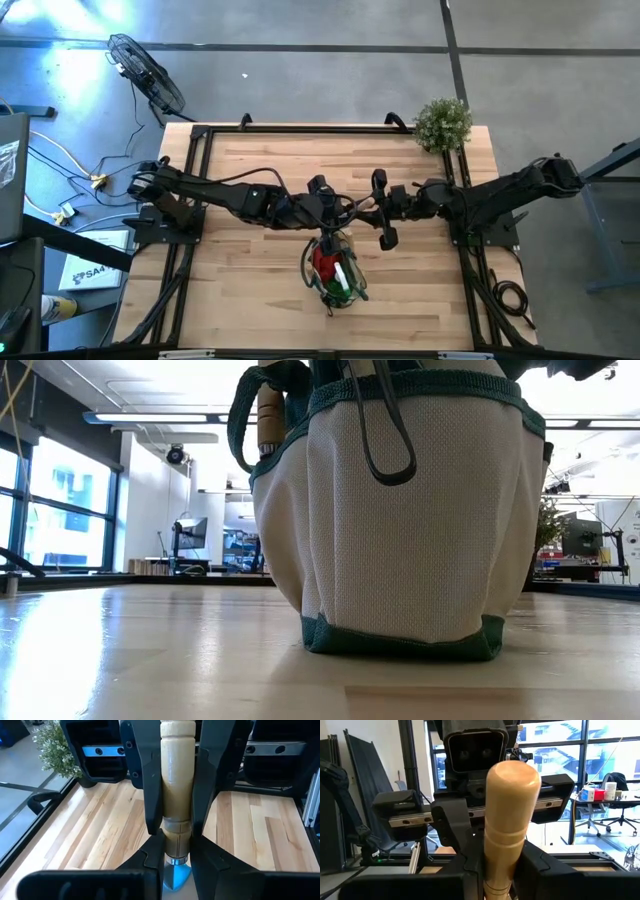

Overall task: Pick & Place Garden tools in Gardening bag
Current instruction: Put the trowel into the gardening bag

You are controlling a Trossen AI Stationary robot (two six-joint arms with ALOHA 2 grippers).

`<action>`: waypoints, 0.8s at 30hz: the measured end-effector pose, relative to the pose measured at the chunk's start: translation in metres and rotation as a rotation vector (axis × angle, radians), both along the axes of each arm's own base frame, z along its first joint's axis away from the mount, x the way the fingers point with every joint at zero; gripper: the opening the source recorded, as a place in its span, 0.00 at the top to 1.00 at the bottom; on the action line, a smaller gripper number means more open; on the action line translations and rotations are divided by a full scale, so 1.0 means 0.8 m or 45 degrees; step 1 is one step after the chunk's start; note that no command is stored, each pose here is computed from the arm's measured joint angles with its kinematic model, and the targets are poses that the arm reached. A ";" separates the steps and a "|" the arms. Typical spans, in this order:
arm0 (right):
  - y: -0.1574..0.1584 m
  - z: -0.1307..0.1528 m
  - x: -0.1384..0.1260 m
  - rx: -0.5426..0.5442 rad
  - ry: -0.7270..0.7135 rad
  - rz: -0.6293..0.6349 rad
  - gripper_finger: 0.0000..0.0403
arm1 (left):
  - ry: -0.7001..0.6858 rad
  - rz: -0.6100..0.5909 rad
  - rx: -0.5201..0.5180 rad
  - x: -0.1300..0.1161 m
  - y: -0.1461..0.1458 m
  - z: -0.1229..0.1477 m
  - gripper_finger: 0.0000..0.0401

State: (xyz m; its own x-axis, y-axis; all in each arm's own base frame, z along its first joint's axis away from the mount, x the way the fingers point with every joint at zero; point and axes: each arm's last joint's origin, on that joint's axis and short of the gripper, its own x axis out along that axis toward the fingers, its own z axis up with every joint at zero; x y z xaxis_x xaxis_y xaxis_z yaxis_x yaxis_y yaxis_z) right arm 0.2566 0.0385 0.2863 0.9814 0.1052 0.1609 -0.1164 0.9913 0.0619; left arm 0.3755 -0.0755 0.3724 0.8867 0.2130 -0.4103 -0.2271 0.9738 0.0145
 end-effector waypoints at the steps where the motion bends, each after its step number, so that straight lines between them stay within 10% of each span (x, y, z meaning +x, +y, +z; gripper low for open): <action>1: 0.000 0.000 0.000 -0.001 0.005 -0.001 0.87 | 0.002 -0.008 -0.003 0.000 0.000 0.000 0.86; 24: -0.001 -0.002 -0.005 -0.080 0.060 -0.018 0.87 | -0.011 0.067 0.046 0.000 0.002 0.001 0.65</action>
